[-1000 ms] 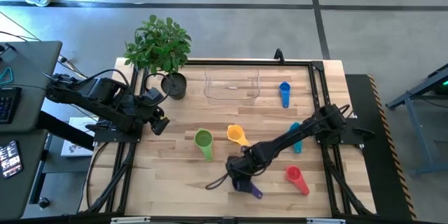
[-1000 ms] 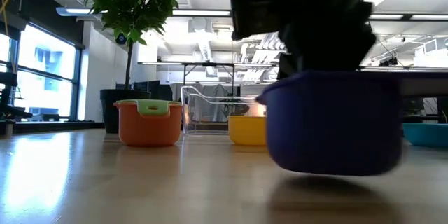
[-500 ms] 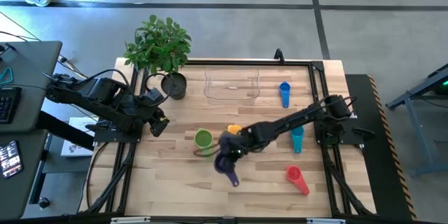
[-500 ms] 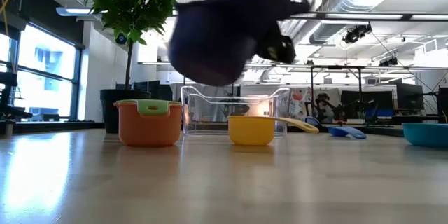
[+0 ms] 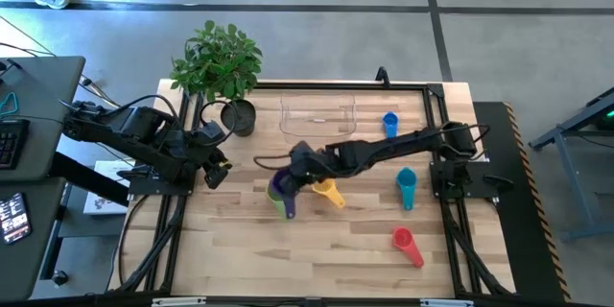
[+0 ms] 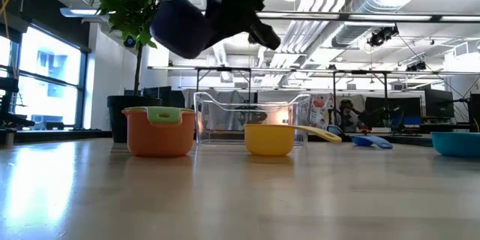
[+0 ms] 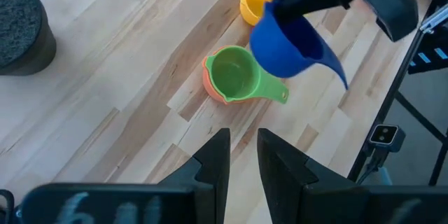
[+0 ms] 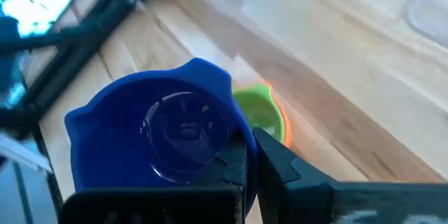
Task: Nest measuring cups in basket
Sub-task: Stack the dark blue measuring cup on top of the green measuring cup
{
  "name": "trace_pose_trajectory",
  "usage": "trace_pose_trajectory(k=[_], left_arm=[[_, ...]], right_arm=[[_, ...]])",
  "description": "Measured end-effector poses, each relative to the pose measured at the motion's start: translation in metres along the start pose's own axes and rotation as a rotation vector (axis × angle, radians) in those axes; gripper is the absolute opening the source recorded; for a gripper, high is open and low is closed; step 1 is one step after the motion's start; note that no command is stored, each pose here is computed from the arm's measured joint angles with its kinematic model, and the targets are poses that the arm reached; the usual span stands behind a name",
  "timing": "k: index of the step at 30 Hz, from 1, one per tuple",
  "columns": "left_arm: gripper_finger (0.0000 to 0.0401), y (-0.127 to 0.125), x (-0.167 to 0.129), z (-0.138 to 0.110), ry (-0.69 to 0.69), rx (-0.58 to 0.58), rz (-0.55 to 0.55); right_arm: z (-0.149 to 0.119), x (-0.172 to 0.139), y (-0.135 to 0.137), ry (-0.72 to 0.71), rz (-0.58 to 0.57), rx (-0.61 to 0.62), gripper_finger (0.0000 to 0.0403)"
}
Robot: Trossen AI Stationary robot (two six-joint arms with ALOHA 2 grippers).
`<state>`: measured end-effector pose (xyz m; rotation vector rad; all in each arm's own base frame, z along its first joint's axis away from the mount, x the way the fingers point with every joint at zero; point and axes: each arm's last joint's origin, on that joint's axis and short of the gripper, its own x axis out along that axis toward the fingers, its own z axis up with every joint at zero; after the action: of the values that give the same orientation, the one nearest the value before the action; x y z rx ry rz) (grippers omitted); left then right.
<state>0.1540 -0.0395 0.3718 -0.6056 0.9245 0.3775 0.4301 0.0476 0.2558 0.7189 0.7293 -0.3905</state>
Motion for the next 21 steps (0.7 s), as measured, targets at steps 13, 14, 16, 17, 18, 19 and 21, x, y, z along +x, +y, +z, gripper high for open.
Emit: trace_pose_trajectory(k=[13, 14, 16, 17, 18, 19, 21], left_arm=[[0.0062, 0.000, 0.000, 0.000, 0.000, -0.010, 0.000], [0.0062, 0.000, 0.000, 0.000, -0.001, -0.010, 0.000], [0.0062, 0.000, 0.000, 0.000, 0.000, -0.010, -0.001], [0.0062, 0.000, 0.000, 0.000, 0.000, -0.009, 0.000], [0.0062, 0.000, 0.000, 0.000, 0.000, -0.006, 0.000], [0.0062, 0.000, 0.000, 0.000, -0.001, -0.001, -0.001], [0.0062, 0.000, 0.000, 0.000, 0.000, 0.008, 0.000]], right_arm=[[0.023, 0.008, -0.006, -0.112, 0.048, 0.066, 0.0001], [0.023, 0.011, -0.006, -0.118, 0.054, 0.065, 0.0001], [0.023, 0.014, -0.008, -0.106, 0.053, 0.065, 0.0001], [0.023, 0.015, -0.008, -0.106, 0.054, 0.067, 0.0001], [0.024, 0.016, -0.007, -0.113, 0.062, 0.074, 0.0000], [0.024, 0.015, -0.007, -0.113, 0.061, 0.074, 0.0000], [0.026, 0.014, -0.006, -0.101, 0.044, 0.066, 0.0000]])
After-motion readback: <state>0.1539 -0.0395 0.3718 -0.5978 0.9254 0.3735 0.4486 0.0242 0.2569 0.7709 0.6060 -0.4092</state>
